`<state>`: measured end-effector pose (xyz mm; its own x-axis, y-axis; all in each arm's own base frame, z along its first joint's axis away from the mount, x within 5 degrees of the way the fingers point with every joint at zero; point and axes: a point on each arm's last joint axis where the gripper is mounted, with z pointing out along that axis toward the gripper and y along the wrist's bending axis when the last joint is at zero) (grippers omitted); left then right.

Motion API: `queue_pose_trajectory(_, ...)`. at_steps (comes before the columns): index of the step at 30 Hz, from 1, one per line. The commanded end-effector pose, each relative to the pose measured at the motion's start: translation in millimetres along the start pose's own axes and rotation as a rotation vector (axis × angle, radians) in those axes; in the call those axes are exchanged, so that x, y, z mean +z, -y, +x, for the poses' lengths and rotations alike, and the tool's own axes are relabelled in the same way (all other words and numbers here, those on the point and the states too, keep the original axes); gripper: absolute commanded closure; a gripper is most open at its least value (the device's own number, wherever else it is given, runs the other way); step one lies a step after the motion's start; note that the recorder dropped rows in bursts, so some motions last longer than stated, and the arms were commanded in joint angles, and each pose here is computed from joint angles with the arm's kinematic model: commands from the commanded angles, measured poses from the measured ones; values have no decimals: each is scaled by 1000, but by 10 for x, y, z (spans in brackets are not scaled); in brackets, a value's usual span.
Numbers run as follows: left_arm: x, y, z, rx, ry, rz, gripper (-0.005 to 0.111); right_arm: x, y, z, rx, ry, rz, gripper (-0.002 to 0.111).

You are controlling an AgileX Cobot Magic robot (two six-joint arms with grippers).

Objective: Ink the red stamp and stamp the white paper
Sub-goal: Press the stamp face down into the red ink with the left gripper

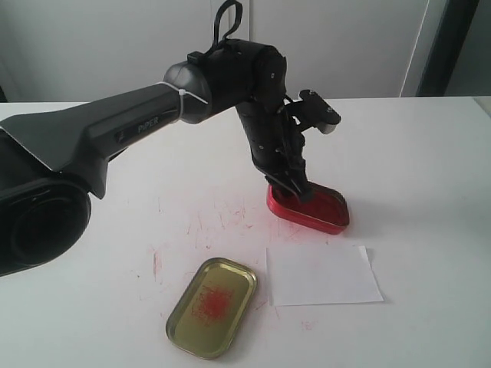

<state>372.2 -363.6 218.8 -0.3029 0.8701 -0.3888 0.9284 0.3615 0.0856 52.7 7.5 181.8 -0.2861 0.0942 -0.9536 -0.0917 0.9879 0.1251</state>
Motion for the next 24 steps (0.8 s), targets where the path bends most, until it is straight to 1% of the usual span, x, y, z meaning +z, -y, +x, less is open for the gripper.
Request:
queue_pose_trajectory(1,-129,14,-35,0,26,2,107,1,-2,2,6,14,-6,108)
queue_pose_trajectory(18,-129,12,-45,-2,37,-1,107,1,-2,2,6,14,-6,108)
queue_pose_trajectory(24,-219,8,-75,2,42,-2,107,1,-2,2,6,14,-6,108)
